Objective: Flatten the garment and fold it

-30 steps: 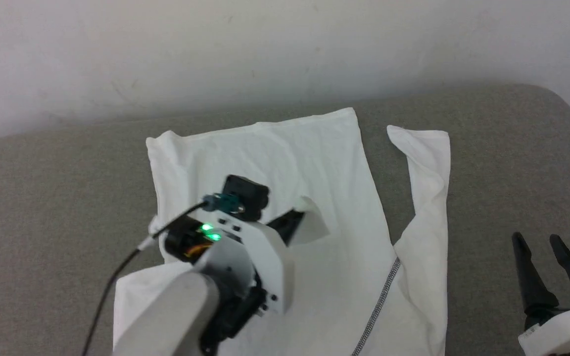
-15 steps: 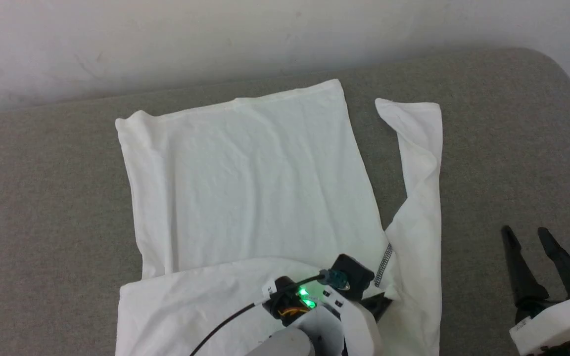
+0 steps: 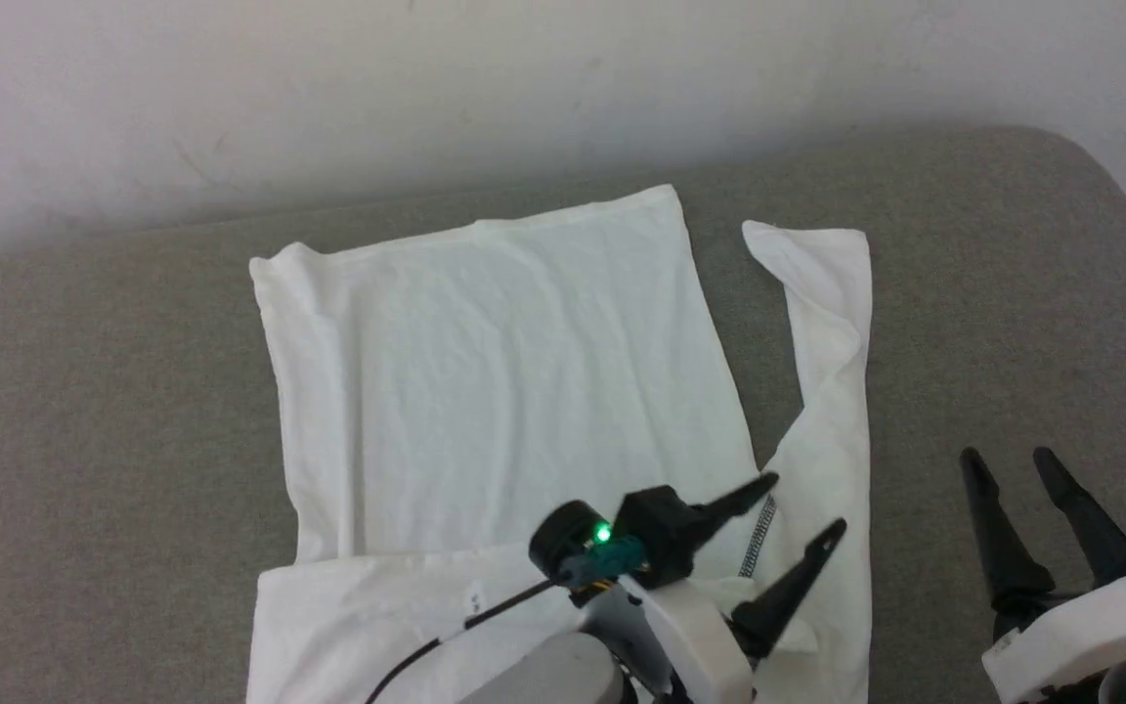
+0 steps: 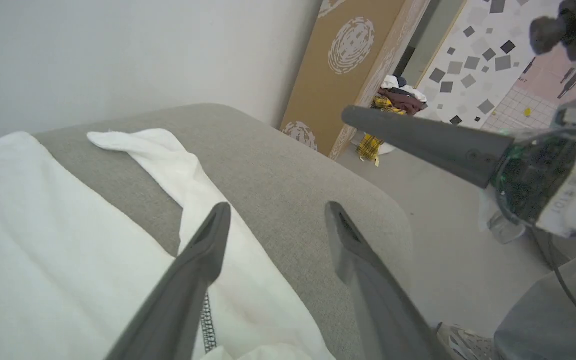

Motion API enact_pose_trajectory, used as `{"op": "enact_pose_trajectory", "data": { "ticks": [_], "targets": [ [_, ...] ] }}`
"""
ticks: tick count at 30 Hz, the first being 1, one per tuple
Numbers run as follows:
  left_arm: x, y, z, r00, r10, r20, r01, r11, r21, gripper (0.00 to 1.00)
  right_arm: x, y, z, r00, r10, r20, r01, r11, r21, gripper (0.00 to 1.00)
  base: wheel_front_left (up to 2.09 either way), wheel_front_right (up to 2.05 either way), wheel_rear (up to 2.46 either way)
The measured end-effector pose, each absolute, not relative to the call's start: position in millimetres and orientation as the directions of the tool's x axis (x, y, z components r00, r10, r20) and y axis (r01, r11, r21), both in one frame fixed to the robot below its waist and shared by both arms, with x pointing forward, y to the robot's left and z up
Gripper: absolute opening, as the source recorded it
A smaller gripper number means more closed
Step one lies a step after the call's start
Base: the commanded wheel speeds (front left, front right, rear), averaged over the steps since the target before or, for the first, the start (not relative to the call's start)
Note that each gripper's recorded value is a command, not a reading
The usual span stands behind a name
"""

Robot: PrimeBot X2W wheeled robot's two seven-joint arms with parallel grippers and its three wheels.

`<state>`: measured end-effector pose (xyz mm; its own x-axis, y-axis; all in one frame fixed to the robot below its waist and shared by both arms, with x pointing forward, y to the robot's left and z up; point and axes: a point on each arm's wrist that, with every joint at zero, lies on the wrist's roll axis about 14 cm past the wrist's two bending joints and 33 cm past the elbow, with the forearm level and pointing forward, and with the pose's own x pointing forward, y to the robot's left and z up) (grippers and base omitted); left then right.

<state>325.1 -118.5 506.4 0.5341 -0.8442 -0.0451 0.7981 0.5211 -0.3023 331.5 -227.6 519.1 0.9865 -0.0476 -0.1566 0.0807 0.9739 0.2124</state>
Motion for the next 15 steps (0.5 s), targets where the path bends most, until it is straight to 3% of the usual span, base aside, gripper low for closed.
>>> {"op": "enact_pose_trajectory", "data": {
  "ticks": [5, 15],
  "targets": [
    [361.4, -63.1, 544.7, 0.707, -0.697, 0.12, 0.702, 0.67, -0.242, 1.0, 326.6, -222.9, 523.6, 0.989, -0.031, -0.146, 0.055, 0.984, 0.168, 1.0, 0.0, 0.0, 0.0],
    [391.5, 103.9, 542.9, 0.968, -0.217, 0.126, 0.24, 0.948, -0.208, 1.0, 334.9, -206.8, 539.7, 0.998, 0.018, -0.064, -0.008, 0.99, 0.144, 1.0, 0.0, 0.0, 0.0]
  ]
}}
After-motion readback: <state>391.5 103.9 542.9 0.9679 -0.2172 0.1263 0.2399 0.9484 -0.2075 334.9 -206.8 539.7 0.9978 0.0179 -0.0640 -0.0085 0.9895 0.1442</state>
